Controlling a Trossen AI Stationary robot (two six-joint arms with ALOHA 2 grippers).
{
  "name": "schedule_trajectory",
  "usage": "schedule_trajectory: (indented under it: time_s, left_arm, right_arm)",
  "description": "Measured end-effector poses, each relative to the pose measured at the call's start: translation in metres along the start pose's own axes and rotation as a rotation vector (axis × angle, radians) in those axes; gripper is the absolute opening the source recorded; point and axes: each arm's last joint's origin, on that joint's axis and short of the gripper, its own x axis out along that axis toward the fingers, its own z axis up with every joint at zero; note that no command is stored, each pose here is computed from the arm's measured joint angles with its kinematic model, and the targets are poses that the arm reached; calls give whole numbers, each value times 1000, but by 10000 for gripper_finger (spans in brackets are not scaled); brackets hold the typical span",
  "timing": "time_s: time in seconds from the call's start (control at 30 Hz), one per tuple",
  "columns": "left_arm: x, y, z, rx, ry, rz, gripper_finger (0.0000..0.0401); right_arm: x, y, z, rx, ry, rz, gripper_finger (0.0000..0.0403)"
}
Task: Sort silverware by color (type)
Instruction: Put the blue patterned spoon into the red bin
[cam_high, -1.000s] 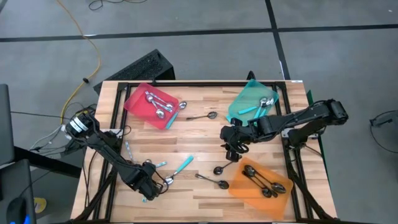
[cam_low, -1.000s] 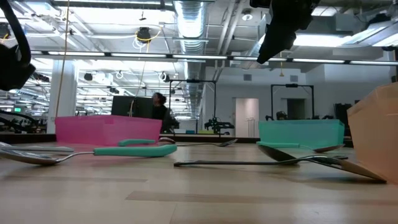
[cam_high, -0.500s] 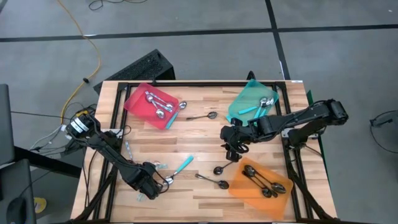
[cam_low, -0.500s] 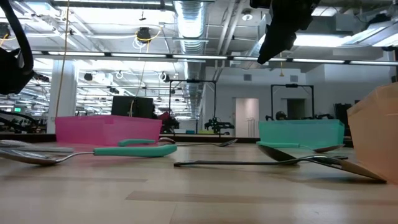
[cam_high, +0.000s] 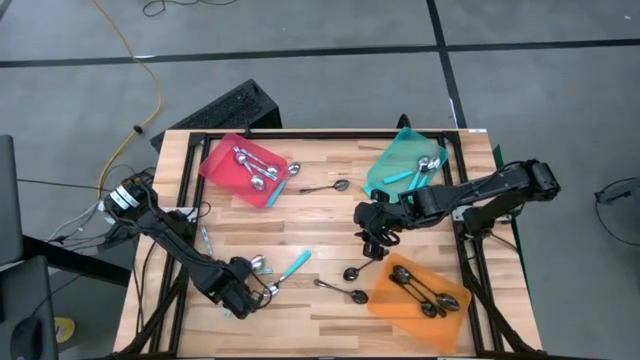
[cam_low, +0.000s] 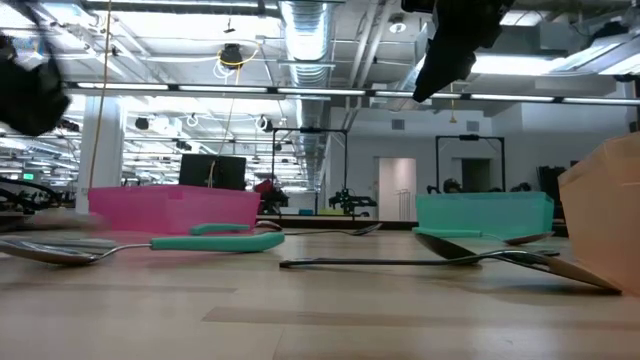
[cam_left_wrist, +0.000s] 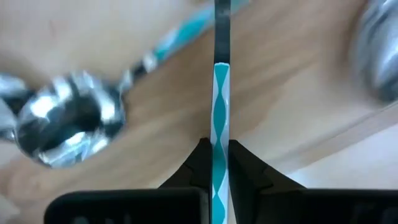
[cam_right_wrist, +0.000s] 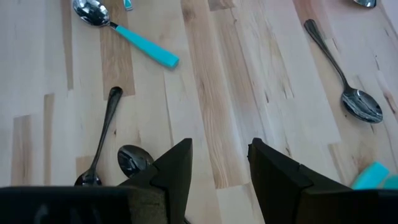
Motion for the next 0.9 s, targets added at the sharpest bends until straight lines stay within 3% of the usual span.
schedule_trajectory:
  time_s: [0.23, 0.6, 0.73, 0.9]
  left_arm:
    - [-28, 7, 9, 55, -137, -101, 7]
    - [-83, 18, 48, 285, -668, -258, 7]
    - [-105, 19, 65, 358, -730, -326, 7]
    - [-135, 14, 80, 484, -791, -528, 7]
  right_arm:
    - [0, 1, 5, 38, -49, 17, 179]
    - [-5, 2, 34, 77, -332, 96, 179]
    - [-9, 1, 47, 23, -457, 105, 179]
    - [-12, -2, 55, -15, -549, 105, 179]
